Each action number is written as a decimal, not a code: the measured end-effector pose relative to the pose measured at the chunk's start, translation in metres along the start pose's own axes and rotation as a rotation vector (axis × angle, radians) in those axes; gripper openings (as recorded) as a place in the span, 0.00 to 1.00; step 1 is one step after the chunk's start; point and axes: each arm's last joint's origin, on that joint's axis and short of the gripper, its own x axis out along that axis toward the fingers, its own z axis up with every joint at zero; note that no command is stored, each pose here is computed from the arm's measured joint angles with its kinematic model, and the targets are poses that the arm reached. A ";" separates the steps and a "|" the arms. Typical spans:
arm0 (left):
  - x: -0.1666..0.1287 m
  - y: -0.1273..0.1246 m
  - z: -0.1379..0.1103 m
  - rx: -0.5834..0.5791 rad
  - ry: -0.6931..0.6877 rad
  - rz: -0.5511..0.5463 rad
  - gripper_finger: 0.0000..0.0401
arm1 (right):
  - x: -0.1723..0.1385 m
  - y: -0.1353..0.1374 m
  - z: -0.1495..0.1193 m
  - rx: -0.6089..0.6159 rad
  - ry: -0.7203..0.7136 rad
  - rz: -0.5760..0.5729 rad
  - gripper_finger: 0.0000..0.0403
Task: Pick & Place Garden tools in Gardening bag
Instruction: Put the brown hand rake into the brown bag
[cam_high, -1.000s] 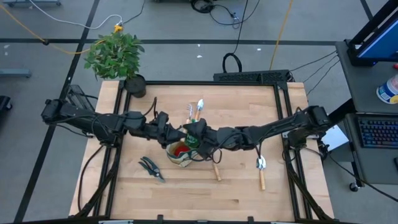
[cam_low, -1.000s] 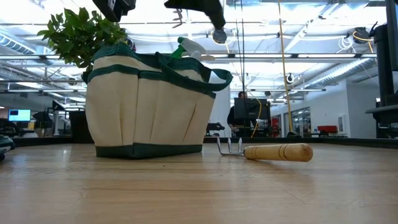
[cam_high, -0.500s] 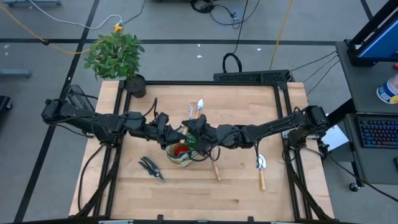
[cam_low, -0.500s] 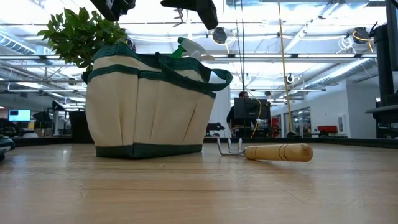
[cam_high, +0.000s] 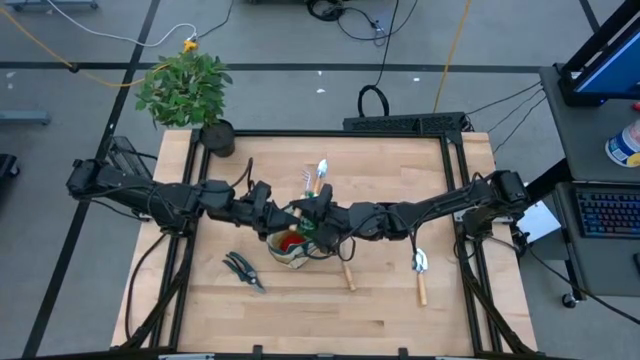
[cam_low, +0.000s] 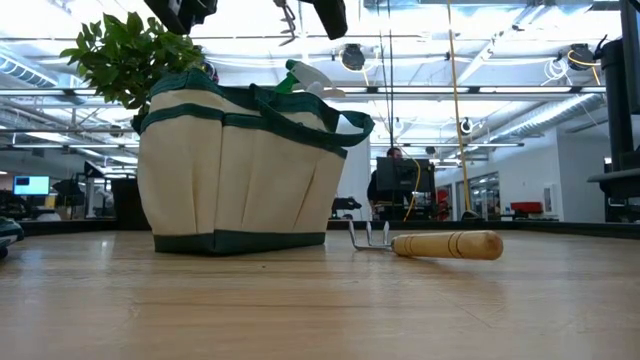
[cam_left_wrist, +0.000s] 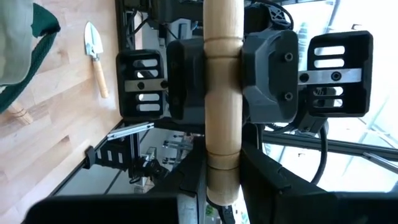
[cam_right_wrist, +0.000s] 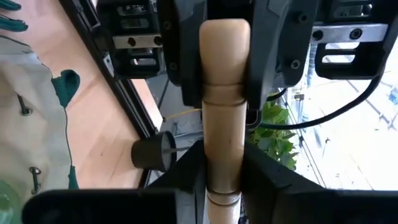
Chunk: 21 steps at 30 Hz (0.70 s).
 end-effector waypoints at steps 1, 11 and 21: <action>0.000 0.000 0.000 0.004 -0.003 -0.001 0.17 | 0.000 0.000 0.000 0.009 0.008 -0.003 0.15; 0.000 -0.002 0.008 0.278 -0.043 -0.005 0.47 | 0.000 0.000 -0.003 0.110 0.116 -0.036 0.15; -0.005 -0.005 0.017 0.585 0.015 0.001 0.59 | -0.001 -0.001 -0.008 0.119 0.264 -0.085 0.15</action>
